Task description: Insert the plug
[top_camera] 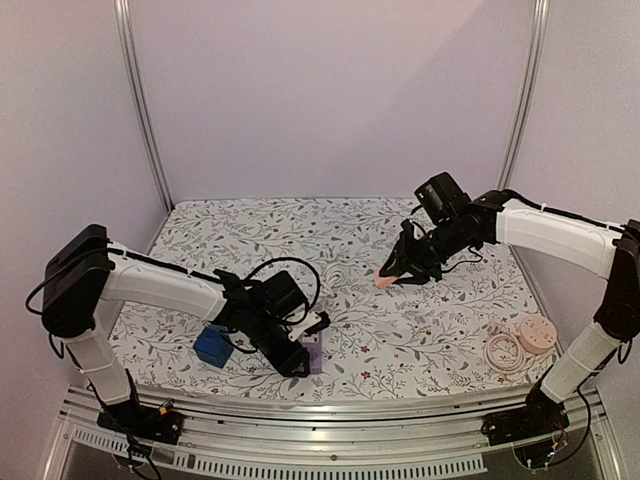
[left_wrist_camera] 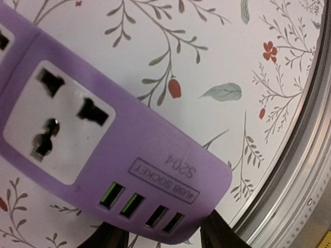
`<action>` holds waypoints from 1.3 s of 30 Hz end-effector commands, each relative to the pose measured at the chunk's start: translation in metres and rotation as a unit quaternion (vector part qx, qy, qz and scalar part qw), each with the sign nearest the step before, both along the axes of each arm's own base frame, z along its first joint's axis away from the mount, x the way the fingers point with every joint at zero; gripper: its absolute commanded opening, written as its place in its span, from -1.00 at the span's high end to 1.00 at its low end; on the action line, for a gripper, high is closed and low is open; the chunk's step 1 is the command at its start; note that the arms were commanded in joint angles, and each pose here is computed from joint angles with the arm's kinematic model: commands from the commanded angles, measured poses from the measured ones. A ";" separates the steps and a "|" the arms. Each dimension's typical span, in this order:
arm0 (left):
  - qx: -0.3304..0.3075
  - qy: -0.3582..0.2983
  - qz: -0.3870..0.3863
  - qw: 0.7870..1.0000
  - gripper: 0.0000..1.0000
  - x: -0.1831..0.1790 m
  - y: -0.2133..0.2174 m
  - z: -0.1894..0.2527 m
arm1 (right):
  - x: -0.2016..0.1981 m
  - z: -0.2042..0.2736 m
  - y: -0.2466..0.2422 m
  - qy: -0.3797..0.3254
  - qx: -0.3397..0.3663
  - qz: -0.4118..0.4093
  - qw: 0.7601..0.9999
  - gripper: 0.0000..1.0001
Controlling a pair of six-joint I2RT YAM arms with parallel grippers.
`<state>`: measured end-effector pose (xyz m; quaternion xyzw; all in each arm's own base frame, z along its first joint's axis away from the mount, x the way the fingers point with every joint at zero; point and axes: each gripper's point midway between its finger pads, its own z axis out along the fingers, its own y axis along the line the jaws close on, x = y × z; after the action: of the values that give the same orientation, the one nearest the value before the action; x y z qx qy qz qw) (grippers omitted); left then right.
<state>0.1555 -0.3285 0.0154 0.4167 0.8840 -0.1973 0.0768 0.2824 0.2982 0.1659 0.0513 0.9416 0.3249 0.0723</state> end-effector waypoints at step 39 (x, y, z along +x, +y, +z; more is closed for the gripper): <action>-0.093 -0.324 0.325 0.884 -0.99 0.107 0.123 0.178 | 0.000 -0.027 0.039 -0.050 -0.083 0.070 0.993 1.00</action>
<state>0.2446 -0.2538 0.1842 0.2584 0.8753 -0.1389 0.3845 0.2775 0.3213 0.1378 -0.0063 0.9638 0.2523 0.0857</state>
